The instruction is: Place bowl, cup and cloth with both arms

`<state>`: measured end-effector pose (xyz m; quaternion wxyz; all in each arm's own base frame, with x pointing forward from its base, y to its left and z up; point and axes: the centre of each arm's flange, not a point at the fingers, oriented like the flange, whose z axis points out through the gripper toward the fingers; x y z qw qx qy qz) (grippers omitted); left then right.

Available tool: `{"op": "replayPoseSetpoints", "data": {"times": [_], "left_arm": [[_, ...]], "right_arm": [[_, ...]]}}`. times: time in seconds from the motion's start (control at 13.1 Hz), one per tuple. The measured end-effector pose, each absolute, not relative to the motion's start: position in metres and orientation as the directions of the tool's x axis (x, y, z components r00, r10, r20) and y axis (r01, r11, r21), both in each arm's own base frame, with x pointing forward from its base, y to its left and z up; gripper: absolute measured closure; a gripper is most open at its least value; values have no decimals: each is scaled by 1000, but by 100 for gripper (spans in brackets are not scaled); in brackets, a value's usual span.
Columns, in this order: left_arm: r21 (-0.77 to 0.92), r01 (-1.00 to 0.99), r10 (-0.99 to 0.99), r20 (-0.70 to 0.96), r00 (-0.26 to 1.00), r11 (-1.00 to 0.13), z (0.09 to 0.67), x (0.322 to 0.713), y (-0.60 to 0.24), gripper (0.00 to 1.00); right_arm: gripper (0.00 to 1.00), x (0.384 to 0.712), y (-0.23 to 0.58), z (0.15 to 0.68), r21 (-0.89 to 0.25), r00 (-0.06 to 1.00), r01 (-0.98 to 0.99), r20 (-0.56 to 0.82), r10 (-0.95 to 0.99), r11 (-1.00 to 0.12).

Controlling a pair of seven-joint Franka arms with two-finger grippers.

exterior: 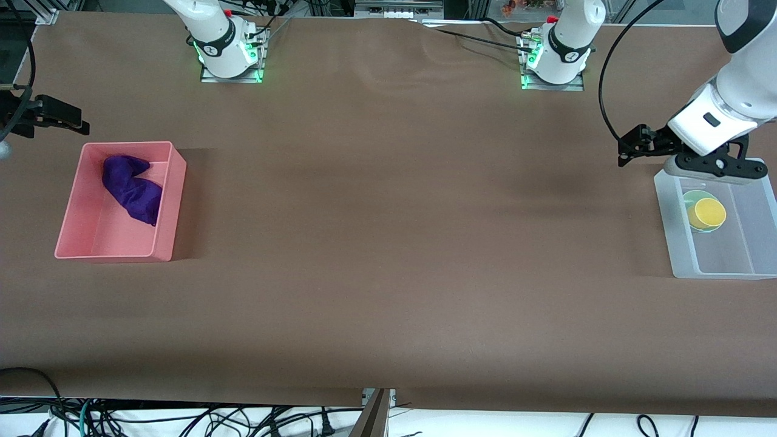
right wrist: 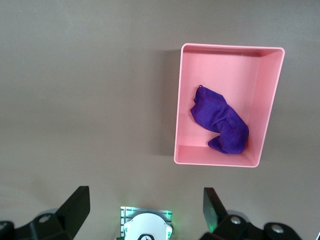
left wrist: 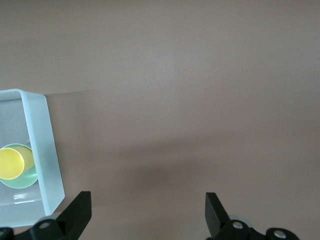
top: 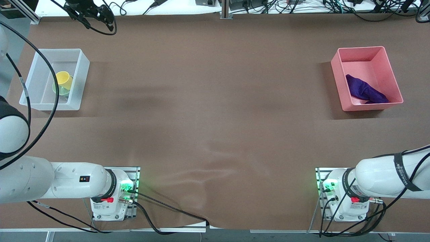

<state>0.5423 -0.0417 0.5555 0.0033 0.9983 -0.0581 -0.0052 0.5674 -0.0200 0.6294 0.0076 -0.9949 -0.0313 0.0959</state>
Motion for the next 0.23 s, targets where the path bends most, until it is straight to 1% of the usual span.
{"op": "replayPoseSetpoints", "data": {"times": [0.23], "left_arm": [[7, -115, -116, -10, 993, -993, 554, 541, -45, 0]], "right_arm": [[0, 567, -20, 629, -21, 980, 61, -190, 64, -998]]}}
